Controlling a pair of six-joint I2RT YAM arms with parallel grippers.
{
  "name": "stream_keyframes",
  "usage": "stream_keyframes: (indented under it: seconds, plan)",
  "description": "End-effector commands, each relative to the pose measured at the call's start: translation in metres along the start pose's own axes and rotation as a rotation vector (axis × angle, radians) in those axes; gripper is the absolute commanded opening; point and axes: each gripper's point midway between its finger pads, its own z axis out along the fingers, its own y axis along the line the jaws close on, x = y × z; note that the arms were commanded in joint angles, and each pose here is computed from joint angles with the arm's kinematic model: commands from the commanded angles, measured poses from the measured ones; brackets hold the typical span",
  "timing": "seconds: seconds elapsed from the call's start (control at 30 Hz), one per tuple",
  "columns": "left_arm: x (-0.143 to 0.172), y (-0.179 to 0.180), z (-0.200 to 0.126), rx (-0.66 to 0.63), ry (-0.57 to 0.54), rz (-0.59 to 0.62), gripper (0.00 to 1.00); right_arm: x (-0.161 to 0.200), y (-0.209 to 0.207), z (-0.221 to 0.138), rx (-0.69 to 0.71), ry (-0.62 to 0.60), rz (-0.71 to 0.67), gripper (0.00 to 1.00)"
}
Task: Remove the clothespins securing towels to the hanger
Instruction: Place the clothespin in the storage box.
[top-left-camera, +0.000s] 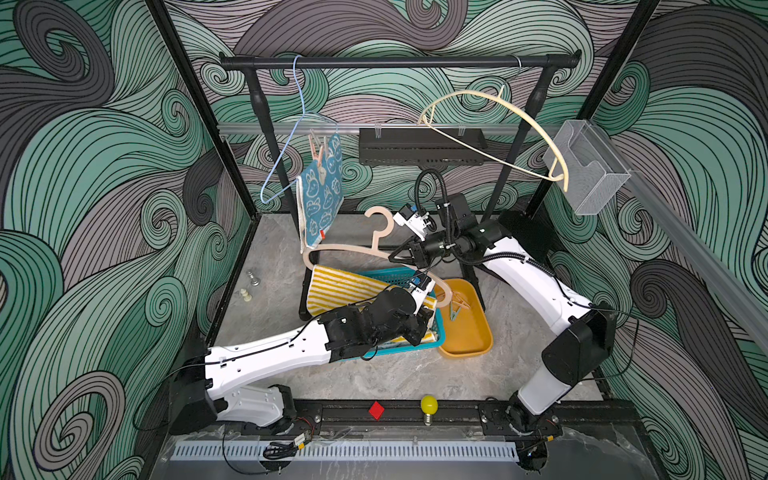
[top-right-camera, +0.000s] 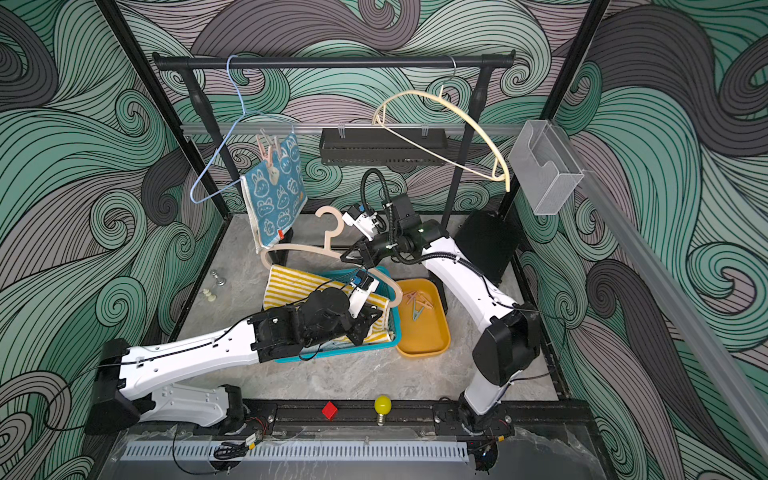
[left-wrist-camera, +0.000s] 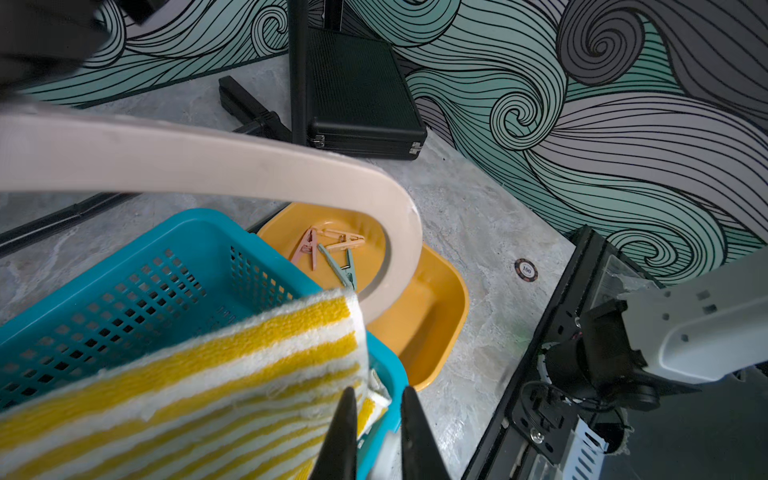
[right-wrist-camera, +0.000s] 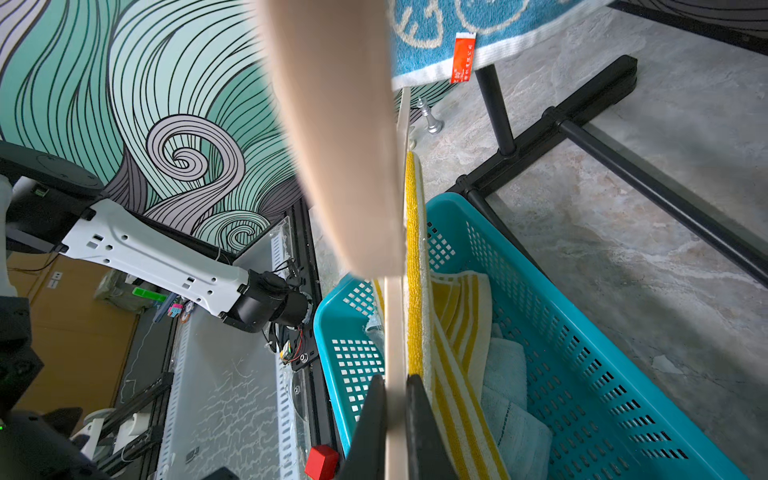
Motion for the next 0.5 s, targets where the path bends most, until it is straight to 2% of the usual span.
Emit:
stream_keyframes:
  seconds: [0.0, 0.3, 0.47]
  plan:
    - [-0.028, -0.016, 0.003, 0.033, -0.088, -0.028, 0.0, -0.009, 0.003, -0.008, -0.006, -0.039, -0.036, 0.0]
    - [-0.028, -0.029, 0.026, 0.068, -0.108, -0.054, 0.0, -0.009, 0.003, -0.009, -0.016, -0.044, -0.035, 0.0]
    - [-0.019, -0.031, 0.05, 0.058, -0.086, -0.068, 0.0, -0.01, 0.001, -0.009, -0.021, -0.044, -0.029, 0.0]
